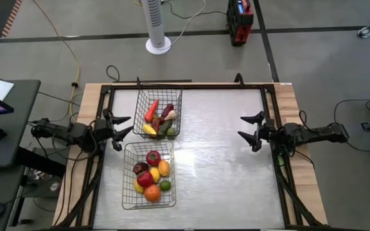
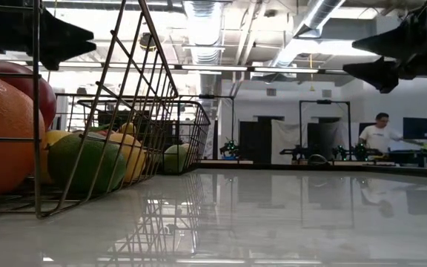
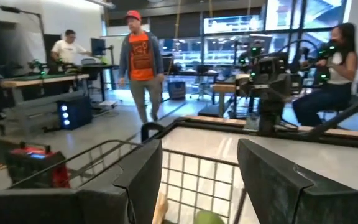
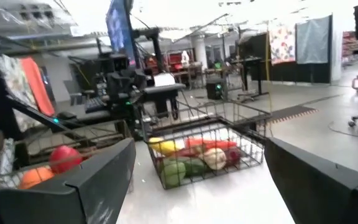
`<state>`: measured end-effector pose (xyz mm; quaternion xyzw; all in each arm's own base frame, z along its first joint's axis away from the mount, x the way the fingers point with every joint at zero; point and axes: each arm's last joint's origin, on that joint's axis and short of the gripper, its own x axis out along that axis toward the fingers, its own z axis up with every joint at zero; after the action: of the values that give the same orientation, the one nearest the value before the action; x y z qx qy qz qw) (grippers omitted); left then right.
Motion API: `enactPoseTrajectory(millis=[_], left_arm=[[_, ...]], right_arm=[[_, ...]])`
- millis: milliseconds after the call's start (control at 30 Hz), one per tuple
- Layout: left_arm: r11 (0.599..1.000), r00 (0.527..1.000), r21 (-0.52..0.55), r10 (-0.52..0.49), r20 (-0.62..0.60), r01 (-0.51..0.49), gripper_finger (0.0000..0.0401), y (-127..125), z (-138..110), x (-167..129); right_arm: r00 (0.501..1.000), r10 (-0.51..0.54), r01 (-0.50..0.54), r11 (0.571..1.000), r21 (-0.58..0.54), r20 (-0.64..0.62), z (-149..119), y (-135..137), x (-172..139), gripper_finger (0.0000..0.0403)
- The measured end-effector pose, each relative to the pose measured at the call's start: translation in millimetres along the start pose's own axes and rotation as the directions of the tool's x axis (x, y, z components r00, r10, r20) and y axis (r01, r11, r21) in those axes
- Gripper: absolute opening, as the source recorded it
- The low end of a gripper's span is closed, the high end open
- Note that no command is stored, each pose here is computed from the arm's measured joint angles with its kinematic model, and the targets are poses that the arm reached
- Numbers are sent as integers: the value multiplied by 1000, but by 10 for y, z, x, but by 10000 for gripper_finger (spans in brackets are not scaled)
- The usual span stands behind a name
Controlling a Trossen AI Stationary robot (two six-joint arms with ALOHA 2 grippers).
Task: Sort produce into baskets
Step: Return to Home Position
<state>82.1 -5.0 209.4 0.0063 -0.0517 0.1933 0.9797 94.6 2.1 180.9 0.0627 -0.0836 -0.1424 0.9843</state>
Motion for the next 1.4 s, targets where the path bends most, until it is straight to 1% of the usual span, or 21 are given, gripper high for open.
enactPoseTrajectory(millis=[100, 200, 300, 467, 567, 700, 867, 1000, 1100, 1200, 1267, 1300, 1400], left_arm=[[1000, 1000, 5, 22, -9, -22, 199, 6, -9, 0], [1000, 999, 22, 10, -41, -9, 199, 1, -46, -1], [1000, 997, 27, -10, -78, 12, 199, -6, -90, -3], [998, 996, 61, -13, -91, 19, 199, -6, -105, -5], [993, 993, 88, -70, -95, 78, 199, -23, -110, -6], [979, 979, 77, -182, -93, 189, 199, -55, -109, -10], [947, 946, 65, -309, -95, 316, 199, -92, -112, -20], [915, 912, 71, -385, -142, 398, 199, -114, -161, -34], [893, 889, 92, -421, -182, 442, 199, -122, -201, -45], [890, 887, 100, -422, -189, 445, 199, -123, -208, -47], [908, 902, 79, -392, -179, 411, 199, -114, -198, -41], [919, 910, 51, -376, -173, 390, 199, -110, -192, -38], [941, 923, -76, -337, -184, 328, 199, -98, -203, -35]], right_arm=[[1000, -10, 9, 1000, -19, -18, -20, -10, 3, 383], [999, -27, 20, 991, -133, -47, -51, -25, 6, 383], [997, -35, 22, 981, -191, -66, -72, -34, 6, 383], [997, -39, 24, 980, -196, -72, -79, -37, 7, 383], [997, -39, 24, 980, -197, -73, -80, -38, 7, 383], [996, -39, 24, 980, -198, -74, -83, -38, 7, 383], [996, -39, 23, 980, -199, -76, -85, -38, 7, 383], [997, -39, 24, 980, -198, -74, -84, -38, 7, 383], [997, -39, 24, 980, -198, -74, -83, -38, 7, 383], [997, -39, 24, 980, -198, -73, -83, -38, 7, 383], [997, -39, 24, 980, -198, -73, -84, -38, 7, 383], [997, -39, 24, 980, -198, -73, -84, -38, 7, 383], [997, -39, 24, 980, -198, -73, -83, -38, 7, 383]])
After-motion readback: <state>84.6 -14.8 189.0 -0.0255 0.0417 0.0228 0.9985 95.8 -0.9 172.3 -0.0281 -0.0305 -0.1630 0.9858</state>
